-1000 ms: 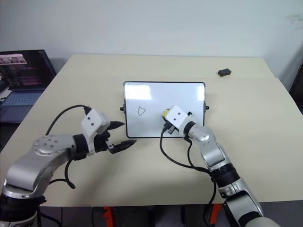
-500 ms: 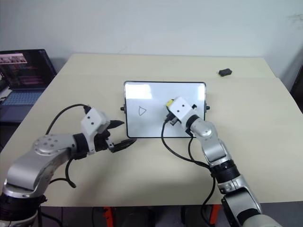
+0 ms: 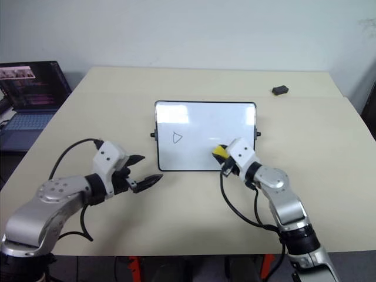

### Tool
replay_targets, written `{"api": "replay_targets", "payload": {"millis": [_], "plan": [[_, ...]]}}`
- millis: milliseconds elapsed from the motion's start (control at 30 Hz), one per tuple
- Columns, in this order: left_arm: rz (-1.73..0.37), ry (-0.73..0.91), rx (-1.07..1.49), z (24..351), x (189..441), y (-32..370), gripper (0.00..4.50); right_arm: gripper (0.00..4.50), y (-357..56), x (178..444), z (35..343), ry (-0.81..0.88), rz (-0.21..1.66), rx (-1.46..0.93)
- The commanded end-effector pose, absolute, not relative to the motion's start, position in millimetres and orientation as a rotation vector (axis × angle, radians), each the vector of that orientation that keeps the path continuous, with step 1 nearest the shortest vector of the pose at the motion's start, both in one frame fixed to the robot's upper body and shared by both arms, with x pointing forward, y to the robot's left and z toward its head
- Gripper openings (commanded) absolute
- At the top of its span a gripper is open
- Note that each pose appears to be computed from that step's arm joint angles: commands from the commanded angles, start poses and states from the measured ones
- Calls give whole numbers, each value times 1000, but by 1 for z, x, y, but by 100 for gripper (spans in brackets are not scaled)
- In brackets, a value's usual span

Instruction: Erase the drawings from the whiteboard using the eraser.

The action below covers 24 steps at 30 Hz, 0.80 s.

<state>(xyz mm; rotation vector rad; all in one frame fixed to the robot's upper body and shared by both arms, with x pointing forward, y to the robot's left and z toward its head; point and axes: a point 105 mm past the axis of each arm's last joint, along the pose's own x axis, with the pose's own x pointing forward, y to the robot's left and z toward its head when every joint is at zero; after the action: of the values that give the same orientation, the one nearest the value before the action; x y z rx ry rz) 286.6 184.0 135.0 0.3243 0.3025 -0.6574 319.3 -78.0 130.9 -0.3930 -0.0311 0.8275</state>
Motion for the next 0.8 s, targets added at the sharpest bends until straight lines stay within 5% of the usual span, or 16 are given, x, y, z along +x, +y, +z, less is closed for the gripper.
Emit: {"api": "replay_targets", "payload": {"millis": [33, 800], "plan": [[-620, 235, 347, 151, 288, 187, 450, 110, -71, 307, 140, -70, 882, -384], [-459, 183, 342, 159, 288, 211, 450, 110, -77, 316, 147, -119, 810, -370]]}}
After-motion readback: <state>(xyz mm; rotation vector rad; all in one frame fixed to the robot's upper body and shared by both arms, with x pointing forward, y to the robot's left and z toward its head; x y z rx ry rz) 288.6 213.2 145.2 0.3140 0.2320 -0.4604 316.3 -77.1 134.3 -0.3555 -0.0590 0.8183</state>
